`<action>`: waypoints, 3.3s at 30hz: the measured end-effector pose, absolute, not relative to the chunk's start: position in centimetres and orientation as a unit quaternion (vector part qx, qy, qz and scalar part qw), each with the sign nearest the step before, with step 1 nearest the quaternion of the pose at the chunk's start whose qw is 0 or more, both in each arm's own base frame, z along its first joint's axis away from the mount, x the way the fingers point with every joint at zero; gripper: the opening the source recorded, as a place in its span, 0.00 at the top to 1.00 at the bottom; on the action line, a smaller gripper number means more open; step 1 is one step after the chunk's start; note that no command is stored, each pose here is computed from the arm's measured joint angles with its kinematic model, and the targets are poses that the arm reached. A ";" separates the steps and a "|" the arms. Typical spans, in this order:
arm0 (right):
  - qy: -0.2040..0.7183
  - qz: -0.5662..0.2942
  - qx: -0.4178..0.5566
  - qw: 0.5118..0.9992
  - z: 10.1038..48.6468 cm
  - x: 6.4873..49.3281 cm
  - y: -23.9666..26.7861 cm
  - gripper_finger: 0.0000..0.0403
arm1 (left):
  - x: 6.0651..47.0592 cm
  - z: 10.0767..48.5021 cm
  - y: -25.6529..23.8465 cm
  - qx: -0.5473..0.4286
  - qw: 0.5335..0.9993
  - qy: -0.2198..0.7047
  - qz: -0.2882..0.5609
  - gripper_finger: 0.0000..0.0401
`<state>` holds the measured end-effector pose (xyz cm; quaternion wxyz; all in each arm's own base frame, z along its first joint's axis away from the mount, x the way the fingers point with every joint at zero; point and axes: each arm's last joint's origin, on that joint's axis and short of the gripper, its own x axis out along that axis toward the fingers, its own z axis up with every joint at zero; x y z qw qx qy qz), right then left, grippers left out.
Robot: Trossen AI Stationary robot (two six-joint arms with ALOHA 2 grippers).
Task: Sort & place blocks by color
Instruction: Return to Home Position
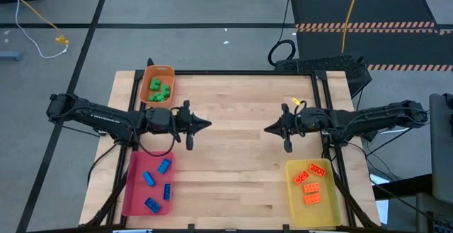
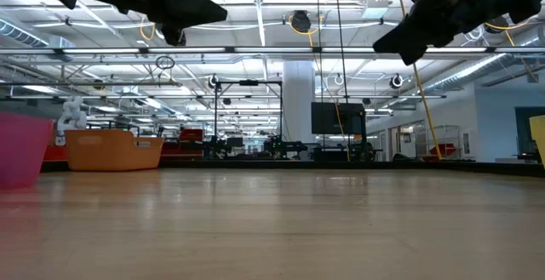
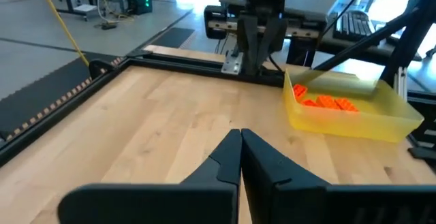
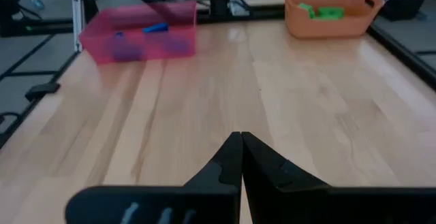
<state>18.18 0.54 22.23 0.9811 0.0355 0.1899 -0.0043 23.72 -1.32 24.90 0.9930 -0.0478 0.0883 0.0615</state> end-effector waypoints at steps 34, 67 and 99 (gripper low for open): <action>0.151 -0.043 0.067 0.985 20.1 14.4 0.0 1.00 | 21.9 25.3 0.1 -0.043 0.990 0.123 0.056 1.00; 0.111 -0.054 0.078 0.989 16.1 11.5 -0.4 1.00 | 13.3 16.7 0.2 -0.070 0.996 -0.006 0.047 1.00; 0.066 -0.025 0.088 0.994 15.9 9.5 -0.2 1.00 | 11.2 16.6 0.2 -0.077 0.996 0.012 0.045 1.00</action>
